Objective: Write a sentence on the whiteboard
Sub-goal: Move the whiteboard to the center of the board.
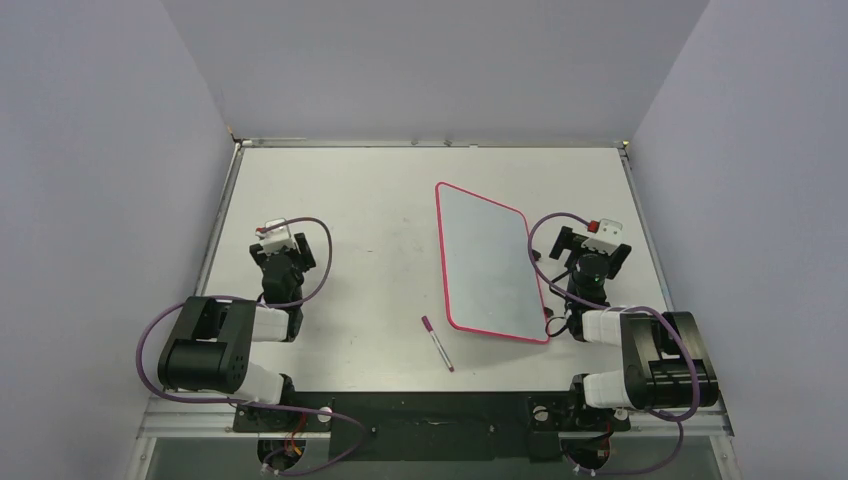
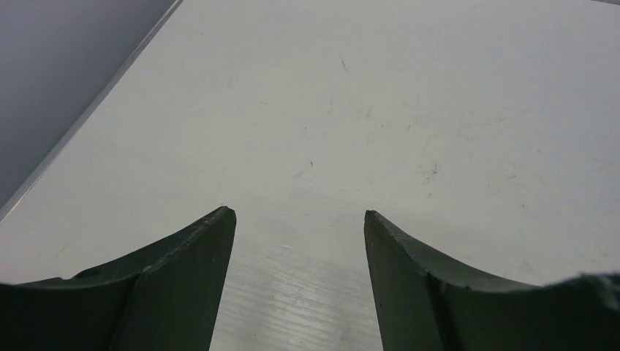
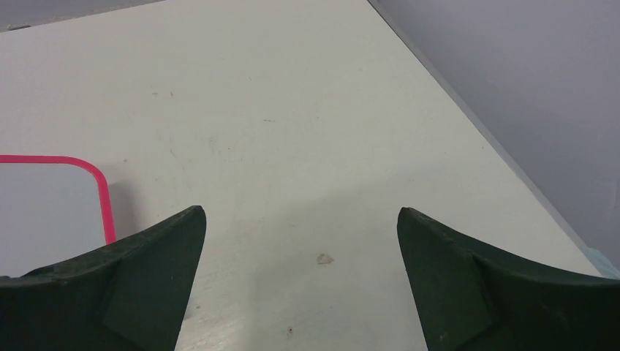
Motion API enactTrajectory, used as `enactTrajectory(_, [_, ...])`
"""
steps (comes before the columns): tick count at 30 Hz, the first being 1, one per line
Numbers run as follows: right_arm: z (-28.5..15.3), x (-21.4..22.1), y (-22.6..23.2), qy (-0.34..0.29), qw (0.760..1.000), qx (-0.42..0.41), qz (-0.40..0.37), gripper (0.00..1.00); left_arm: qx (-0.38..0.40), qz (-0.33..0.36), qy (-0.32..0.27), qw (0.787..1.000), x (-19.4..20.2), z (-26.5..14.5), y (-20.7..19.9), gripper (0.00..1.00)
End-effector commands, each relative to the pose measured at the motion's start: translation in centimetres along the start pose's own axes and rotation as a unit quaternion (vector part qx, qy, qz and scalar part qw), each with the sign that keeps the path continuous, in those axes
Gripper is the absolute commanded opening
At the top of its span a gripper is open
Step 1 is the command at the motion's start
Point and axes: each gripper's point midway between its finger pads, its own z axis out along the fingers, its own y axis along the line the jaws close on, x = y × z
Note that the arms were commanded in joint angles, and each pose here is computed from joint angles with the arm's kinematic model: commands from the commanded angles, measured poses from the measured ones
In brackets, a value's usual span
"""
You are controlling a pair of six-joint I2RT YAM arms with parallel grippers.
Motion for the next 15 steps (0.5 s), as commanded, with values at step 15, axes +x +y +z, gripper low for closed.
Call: enactTrajectory(15, [0.75, -2.17, 0.28, -0.031, 0.999, 0.000, 0.020, 1.00, 0.009, -0.009, -0.031, 0.999, -1.64, 0.18, -0.41, 0.63])
